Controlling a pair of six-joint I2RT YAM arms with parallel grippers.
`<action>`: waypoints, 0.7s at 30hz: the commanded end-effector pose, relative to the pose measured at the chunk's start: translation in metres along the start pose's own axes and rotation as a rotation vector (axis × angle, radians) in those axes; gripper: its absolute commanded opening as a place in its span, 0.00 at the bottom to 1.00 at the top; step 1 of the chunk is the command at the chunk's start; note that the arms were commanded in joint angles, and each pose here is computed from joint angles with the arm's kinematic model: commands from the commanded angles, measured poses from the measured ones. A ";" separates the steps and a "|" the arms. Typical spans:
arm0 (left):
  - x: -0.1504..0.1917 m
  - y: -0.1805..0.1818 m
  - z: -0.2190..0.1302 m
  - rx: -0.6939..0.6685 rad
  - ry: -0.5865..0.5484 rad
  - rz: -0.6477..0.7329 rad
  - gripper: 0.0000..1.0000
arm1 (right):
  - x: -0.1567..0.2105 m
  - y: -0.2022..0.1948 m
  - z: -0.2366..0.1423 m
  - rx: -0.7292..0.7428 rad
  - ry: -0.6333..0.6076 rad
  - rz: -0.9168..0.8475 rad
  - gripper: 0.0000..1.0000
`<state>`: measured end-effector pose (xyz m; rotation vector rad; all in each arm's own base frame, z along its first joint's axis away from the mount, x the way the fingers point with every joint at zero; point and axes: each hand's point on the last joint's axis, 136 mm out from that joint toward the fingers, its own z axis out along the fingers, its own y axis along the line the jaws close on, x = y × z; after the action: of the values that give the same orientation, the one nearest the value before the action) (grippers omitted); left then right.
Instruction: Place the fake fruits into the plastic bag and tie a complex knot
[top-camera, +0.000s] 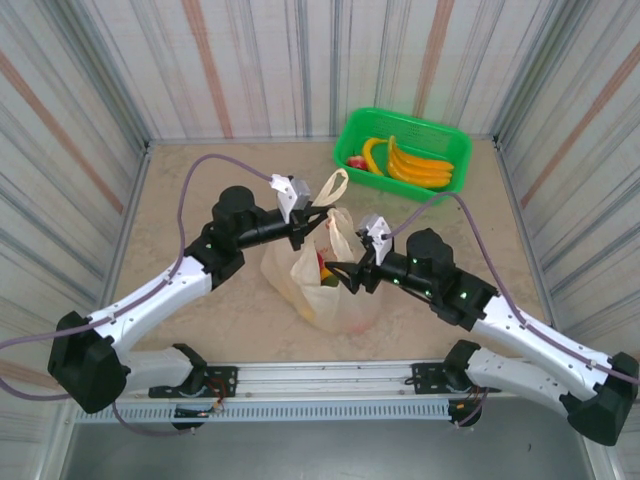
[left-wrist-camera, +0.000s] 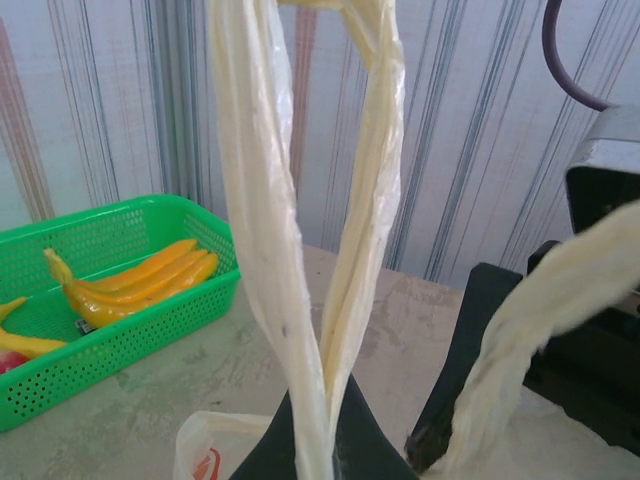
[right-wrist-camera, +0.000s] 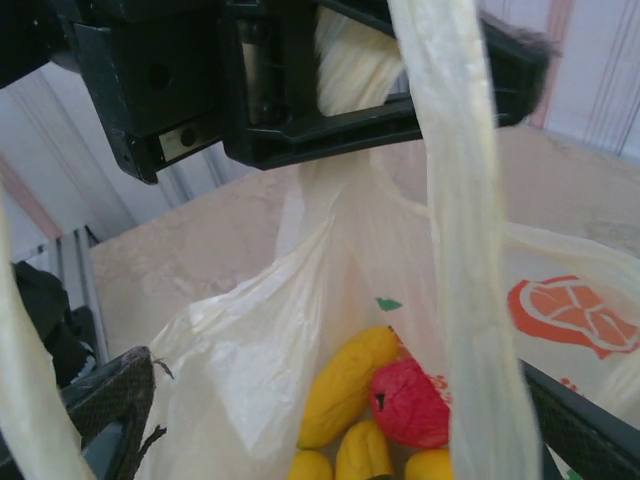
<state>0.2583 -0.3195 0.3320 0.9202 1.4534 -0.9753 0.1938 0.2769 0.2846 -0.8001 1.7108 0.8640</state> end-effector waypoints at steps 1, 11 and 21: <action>-0.017 -0.007 0.000 -0.015 -0.032 0.032 0.00 | -0.013 0.002 0.011 0.029 -0.054 -0.014 0.81; -0.014 -0.006 -0.009 -0.050 -0.024 0.058 0.00 | -0.030 -0.012 0.007 0.078 -0.119 -0.045 0.06; -0.008 0.001 -0.034 0.001 0.098 -0.095 0.00 | -0.041 -0.012 -0.011 0.091 -0.062 -0.235 0.00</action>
<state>0.2613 -0.2902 0.3299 0.8804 1.5596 -0.9140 0.2133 0.2723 0.3043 -0.8087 1.6237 0.7032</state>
